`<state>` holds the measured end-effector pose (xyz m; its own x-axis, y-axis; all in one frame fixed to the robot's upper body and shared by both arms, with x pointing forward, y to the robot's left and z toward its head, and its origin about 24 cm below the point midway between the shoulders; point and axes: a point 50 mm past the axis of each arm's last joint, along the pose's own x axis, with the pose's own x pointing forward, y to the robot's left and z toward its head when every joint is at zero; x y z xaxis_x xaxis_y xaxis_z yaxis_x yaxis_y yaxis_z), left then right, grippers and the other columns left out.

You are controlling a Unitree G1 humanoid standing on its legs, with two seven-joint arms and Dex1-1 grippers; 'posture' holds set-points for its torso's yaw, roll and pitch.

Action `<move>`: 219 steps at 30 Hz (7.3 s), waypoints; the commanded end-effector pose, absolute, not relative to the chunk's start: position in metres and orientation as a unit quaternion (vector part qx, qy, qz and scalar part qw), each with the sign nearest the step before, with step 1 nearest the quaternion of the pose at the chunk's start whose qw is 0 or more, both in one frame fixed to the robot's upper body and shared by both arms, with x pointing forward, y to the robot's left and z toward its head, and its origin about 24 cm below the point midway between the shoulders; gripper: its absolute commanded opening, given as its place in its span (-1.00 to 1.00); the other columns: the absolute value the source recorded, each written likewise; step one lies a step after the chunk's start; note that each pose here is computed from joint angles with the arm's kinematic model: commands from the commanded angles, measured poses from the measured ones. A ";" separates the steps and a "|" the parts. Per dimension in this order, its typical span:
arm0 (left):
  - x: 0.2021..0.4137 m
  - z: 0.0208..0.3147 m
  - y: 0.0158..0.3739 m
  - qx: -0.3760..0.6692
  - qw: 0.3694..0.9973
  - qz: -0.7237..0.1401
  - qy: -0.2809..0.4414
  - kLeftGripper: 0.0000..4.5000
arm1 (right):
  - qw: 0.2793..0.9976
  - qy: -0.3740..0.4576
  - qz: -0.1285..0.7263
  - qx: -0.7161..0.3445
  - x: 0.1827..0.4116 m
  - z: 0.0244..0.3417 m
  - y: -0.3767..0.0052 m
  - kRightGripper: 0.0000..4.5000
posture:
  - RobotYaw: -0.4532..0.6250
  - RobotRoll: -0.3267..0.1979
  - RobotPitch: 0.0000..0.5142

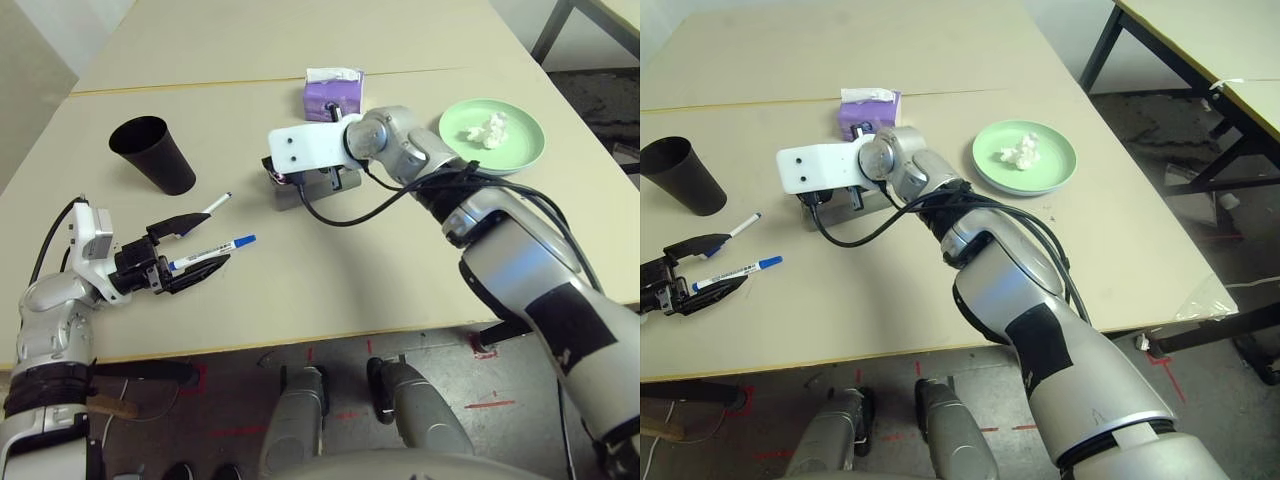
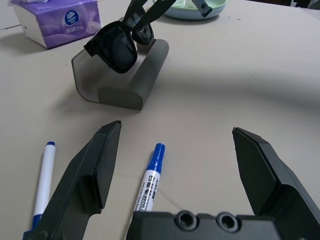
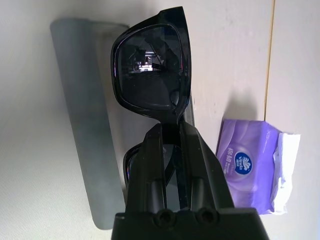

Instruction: Organize and tidy the items on the table.

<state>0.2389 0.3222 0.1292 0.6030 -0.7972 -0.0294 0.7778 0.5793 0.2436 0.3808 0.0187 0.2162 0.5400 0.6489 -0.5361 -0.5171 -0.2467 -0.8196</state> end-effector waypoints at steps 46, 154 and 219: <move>0.242 0.130 0.320 0.102 0.894 -0.431 -0.063 1.00 | 0.653 0.012 0.506 -0.563 0.384 0.233 -0.006 0.98 | -0.20 0.25 -0.14; 0.385 0.143 0.259 0.144 0.977 -0.159 -0.015 -0.98 | 0.858 -0.077 0.490 -0.136 0.244 0.166 -0.214 1.00 | -0.64 0.25 -0.30; 0.345 0.106 0.255 0.172 0.863 -0.466 0.086 -0.98 | 0.862 -0.091 0.480 -0.136 0.251 0.175 -0.214 1.00 | -0.64 0.25 -0.33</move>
